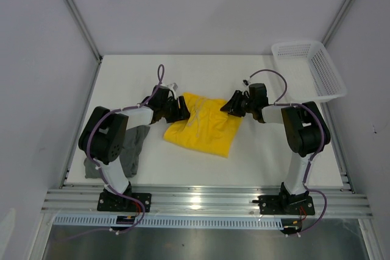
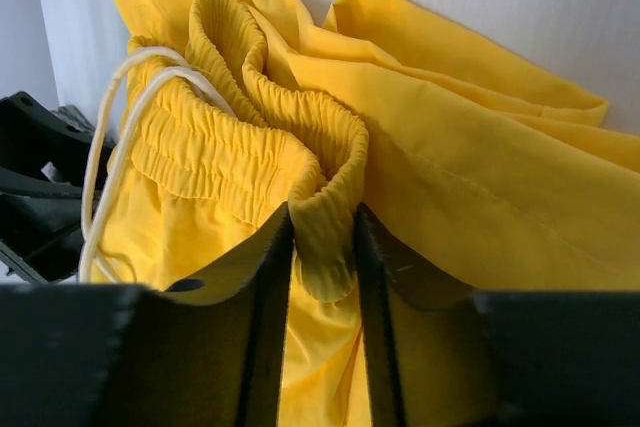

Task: Fold and stack the shorts
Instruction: Fold the shorts, then neatly place the folded shorts to the corner

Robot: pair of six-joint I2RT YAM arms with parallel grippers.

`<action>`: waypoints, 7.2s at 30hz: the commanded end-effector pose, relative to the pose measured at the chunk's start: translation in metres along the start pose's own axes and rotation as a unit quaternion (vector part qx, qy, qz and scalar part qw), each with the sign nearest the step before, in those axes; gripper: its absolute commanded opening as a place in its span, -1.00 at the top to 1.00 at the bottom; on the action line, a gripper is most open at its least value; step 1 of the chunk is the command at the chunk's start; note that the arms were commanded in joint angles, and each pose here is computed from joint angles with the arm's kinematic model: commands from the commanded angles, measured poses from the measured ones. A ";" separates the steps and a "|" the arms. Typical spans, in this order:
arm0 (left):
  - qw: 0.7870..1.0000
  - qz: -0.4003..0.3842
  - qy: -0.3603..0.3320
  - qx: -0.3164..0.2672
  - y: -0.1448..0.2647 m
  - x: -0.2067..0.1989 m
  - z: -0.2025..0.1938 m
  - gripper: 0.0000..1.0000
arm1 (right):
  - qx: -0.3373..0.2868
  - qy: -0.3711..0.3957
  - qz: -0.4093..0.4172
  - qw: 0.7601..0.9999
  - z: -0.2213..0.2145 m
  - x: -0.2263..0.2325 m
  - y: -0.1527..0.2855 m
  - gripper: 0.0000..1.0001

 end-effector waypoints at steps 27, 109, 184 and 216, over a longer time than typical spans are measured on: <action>0.999 0.035 -0.021 0.030 0.002 0.008 -0.012 -0.29 | -0.037 0.126 0.109 0.985 0.051 0.046 0.003 1.00; 0.990 0.103 -0.079 -0.054 0.012 -0.013 0.038 1.00 | 0.054 0.078 -0.052 0.994 0.025 0.004 0.013 0.62; 0.999 0.039 0.022 -0.015 -0.011 0.046 0.025 -0.04 | 0.088 0.030 -0.022 0.995 -0.019 0.006 -0.004 0.10; 0.984 0.151 0.007 -0.092 0.154 -0.008 0.060 1.00 | 0.005 0.117 0.079 0.990 -0.052 0.226 0.037 1.00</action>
Point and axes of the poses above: each gripper's point midway between its finger pads, its own y axis back along the fingers, its own x axis along the line the jaws close on, z = x × y, the point moved 8 cm from there along y, back along the fingers, and after that the axes turned 3 degrees about y, right-handed, at the moved point
